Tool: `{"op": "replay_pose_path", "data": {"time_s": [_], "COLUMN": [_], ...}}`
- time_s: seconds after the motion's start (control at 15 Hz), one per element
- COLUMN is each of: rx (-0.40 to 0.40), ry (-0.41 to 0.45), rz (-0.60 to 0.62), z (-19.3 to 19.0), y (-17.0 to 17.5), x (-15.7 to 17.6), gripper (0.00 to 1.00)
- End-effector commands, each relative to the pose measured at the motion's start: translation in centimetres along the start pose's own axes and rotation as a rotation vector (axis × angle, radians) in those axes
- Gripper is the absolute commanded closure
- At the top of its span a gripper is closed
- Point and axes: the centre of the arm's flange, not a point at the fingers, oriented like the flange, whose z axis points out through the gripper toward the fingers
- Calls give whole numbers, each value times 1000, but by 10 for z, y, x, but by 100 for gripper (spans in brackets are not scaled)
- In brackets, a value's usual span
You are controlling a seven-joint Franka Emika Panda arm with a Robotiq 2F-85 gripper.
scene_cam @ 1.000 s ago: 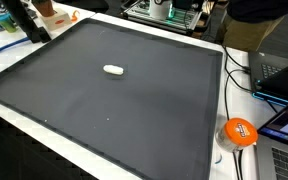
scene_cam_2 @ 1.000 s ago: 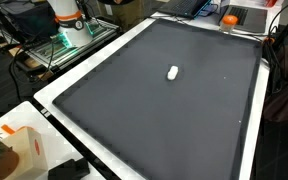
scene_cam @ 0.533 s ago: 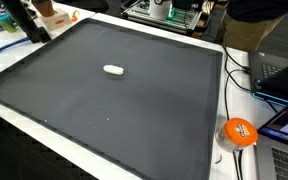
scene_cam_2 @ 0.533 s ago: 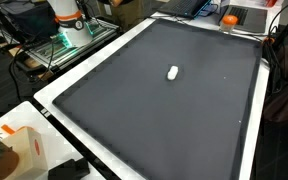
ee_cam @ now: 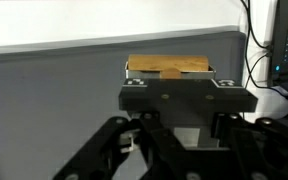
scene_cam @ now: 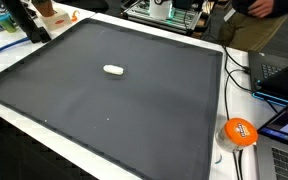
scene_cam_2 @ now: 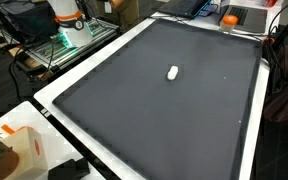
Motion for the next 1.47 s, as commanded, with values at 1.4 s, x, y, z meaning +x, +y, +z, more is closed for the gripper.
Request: {"op": "replay_pose_path", "data": {"time_s": [1.4], "rx": [-198], "ry": [310], "rz": [48], "z": [68], "y": [-19], "x": [-16], "gripper": [78]}}
